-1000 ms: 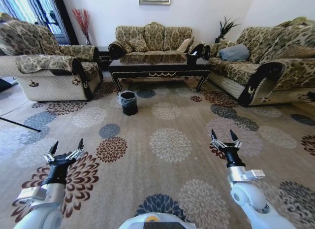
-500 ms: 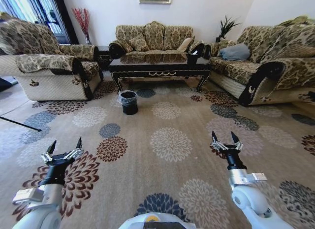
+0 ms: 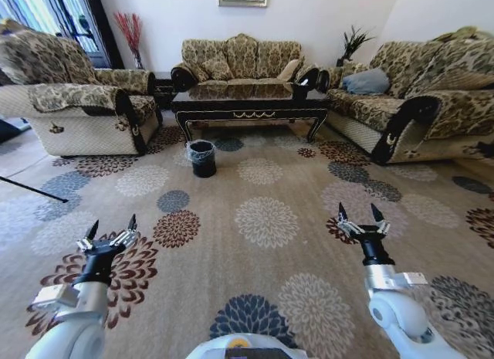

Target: Move to the front of the table and pick up the trash from the floor, then place it into the trash bin.

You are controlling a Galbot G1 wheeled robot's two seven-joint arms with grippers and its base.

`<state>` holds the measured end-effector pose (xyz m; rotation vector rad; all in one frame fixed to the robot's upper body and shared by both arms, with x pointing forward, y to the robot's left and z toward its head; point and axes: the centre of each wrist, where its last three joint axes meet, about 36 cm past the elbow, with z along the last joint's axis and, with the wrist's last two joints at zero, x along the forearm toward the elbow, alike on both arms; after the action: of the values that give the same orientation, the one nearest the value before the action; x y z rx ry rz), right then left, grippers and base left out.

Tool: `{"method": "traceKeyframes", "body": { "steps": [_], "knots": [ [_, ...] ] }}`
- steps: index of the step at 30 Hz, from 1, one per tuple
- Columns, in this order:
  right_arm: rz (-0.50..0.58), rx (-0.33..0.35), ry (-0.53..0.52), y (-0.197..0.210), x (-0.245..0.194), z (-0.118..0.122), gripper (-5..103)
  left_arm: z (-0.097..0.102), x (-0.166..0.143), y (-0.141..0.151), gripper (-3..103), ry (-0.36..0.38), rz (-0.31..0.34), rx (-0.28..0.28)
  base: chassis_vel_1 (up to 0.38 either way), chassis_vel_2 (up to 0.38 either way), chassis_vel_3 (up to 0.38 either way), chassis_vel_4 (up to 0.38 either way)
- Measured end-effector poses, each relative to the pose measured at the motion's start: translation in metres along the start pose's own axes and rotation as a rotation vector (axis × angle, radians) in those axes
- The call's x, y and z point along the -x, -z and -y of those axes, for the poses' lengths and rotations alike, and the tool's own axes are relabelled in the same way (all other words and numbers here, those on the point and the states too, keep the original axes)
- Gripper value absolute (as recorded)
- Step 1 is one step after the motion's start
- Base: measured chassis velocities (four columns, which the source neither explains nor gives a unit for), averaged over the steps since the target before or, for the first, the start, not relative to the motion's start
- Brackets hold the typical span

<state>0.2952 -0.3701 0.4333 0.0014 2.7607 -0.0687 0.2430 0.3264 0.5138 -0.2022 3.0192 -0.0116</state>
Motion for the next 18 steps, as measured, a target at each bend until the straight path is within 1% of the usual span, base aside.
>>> {"method": "traceKeyframes", "body": {
  "steps": [3, 5, 6, 8, 9, 11, 12, 14, 15, 17, 18],
  "knots": [
    [0.001, -0.005, 0.023, 0.005, -0.002, 0.0, 100, -0.001, 0.005, 0.003, 100, -0.033, 0.004, 0.005, 0.0, 0.0, 0.0, 0.0],
    [-0.004, -0.015, 0.08, 0.008, -0.003, 0.001, 100, 0.001, 0.007, 0.004, 100, -0.075, 0.004, -0.003, 0.0, 0.0, 0.0, 0.0],
    [-0.004, -0.015, 0.08, 0.008, -0.003, 0.001, 100, 0.001, 0.007, 0.004, 100, -0.075, 0.004, -0.003, 0.0, 0.0, 0.0, 0.0],
    [-0.033, -0.018, 0.073, 0.015, 0.001, -0.005, 100, 0.002, 0.009, 0.006, 100, -0.107, 0.017, -0.002, 0.0, 0.0, 0.0, 0.0],
    [-0.044, -0.005, 0.063, 0.02, 0.003, -0.008, 100, 0.002, 0.009, 0.008, 100, -0.12, 0.029, -0.002, 0.0, 0.0, 0.0, 0.0],
    [-0.055, 0.006, 0.059, 0.024, 0.004, -0.011, 100, 0.002, 0.009, 0.011, 100, -0.129, 0.041, 0.0, 0.0, 0.0, 0.0, 0.0],
    [-0.078, 0.021, 0.059, 0.034, 0.005, -0.014, 100, 0.001, 0.01, 0.016, 100, -0.14, 0.065, 0.007, 0.0, 0.0, 0.0, 0.0],
    [-0.094, 0.016, 0.066, 0.041, 0.005, -0.015, 100, -0.002, 0.01, 0.019, 100, -0.147, 0.097, 0.022, 0.0, 0.0, 0.0, 0.0],
    [-0.094, 0.016, 0.066, 0.041, 0.005, -0.015, 100, -0.002, 0.01, 0.019, 100, -0.147, 0.097, 0.022, 0.0, 0.0, 0.0, 0.0],
    [-0.131, 0.005, 0.069, 0.044, 0.0, -0.016, 100, -0.003, 0.01, 0.019, 100, -0.146, 0.104, 0.024, 0.0, 0.0, 0.0, 0.0],
    [-0.15, 0.005, 0.07, 0.044, -0.003, -0.018, 100, -0.002, 0.01, 0.019, 100, -0.147, 0.094, 0.022, 0.0, 0.0, 0.0, 0.0]
  ]
}}
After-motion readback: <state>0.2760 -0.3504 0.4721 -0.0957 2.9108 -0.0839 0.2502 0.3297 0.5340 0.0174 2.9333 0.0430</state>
